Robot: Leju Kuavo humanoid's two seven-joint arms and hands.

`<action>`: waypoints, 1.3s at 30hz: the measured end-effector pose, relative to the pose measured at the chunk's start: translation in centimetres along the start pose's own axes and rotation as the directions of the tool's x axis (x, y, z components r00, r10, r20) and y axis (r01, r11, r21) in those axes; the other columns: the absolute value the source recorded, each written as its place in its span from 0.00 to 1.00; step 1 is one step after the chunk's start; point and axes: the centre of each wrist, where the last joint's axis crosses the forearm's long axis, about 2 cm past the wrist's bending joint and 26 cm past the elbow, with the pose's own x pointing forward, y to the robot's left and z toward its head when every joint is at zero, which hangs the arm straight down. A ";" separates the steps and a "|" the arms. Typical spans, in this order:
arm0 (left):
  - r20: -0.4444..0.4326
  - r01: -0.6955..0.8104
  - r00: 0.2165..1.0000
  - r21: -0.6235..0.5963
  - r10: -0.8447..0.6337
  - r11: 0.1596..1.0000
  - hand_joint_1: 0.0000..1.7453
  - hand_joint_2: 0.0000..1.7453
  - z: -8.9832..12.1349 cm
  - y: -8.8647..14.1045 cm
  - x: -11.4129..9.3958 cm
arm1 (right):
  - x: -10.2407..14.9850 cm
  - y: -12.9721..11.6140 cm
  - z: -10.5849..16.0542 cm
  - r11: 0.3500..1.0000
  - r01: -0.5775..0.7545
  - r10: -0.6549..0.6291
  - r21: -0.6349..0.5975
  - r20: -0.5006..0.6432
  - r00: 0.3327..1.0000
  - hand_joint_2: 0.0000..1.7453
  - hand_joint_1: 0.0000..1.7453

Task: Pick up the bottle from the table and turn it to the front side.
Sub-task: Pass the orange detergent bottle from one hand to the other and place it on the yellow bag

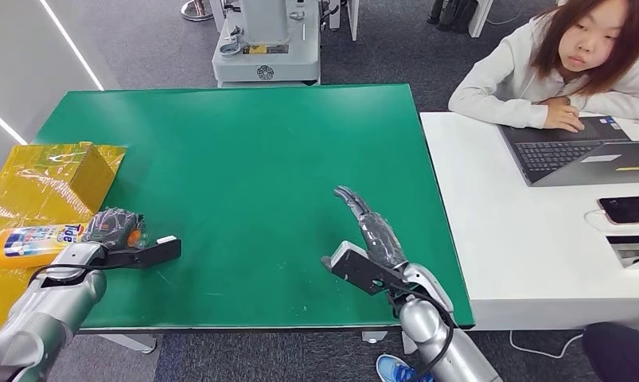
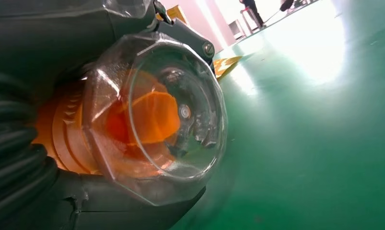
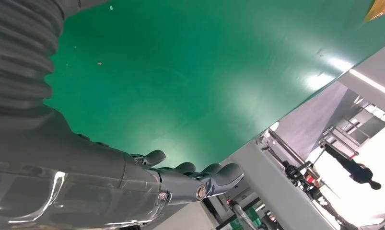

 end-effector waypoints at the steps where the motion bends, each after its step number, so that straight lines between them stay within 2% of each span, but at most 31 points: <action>1: 0.000 0.000 1.000 0.000 0.000 1.000 1.00 1.00 0.0 0.0 0.0 | 0.0 0.0 0.0 1.000 0.000 0.000 0.000 0.000 1.000 1.00 0.00; 3: 0.003 -0.002 1.000 -0.001 0.002 1.000 1.00 1.00 0.0 0.0 0.2 | 0.0 0.0 0.0 1.000 0.000 0.000 0.001 0.000 1.000 1.00 0.00; 4: 0.006 -0.003 1.000 -0.002 0.003 1.000 0.86 1.00 -0.1 0.1 0.4 | -0.1 0.0 0.0 1.000 0.000 0.000 0.001 -0.001 1.000 1.00 0.00; 7: 0.016 -0.006 1.000 -0.005 0.006 1.000 0.11 1.00 -0.2 0.1 0.9 | -0.2 0.0 0.0 1.000 0.000 0.000 0.000 -0.005 1.000 1.00 0.00; 8: 0.018 -0.007 1.000 -0.006 0.007 1.000 0.00 1.00 -0.3 0.2 1.0 | -0.2 0.0 0.0 1.000 0.000 0.000 0.000 -0.005 1.000 1.00 0.00; 26: 0.001 -0.047 0.999 0.042 0.047 0.998 0.00 1.00 -0.7 1.0 1.3 | -0.3 0.1 0.0 1.000 -0.001 0.001 -0.002 -0.009 1.000 1.00 0.00; 33: 0.006 -0.242 0.970 0.116 0.243 0.963 0.00 1.00 -0.7 1.0 1.6 | -0.3 0.0 0.1 1.000 -0.005 0.005 -0.005 -0.018 1.000 1.00 0.00; 39: 0.069 -0.515 0.855 0.239 0.514 0.823 0.00 1.00 -1.0 1.9 1.0 | -0.4 -0.1 0.2 1.000 -0.009 0.009 -0.008 -0.019 1.000 1.00 0.00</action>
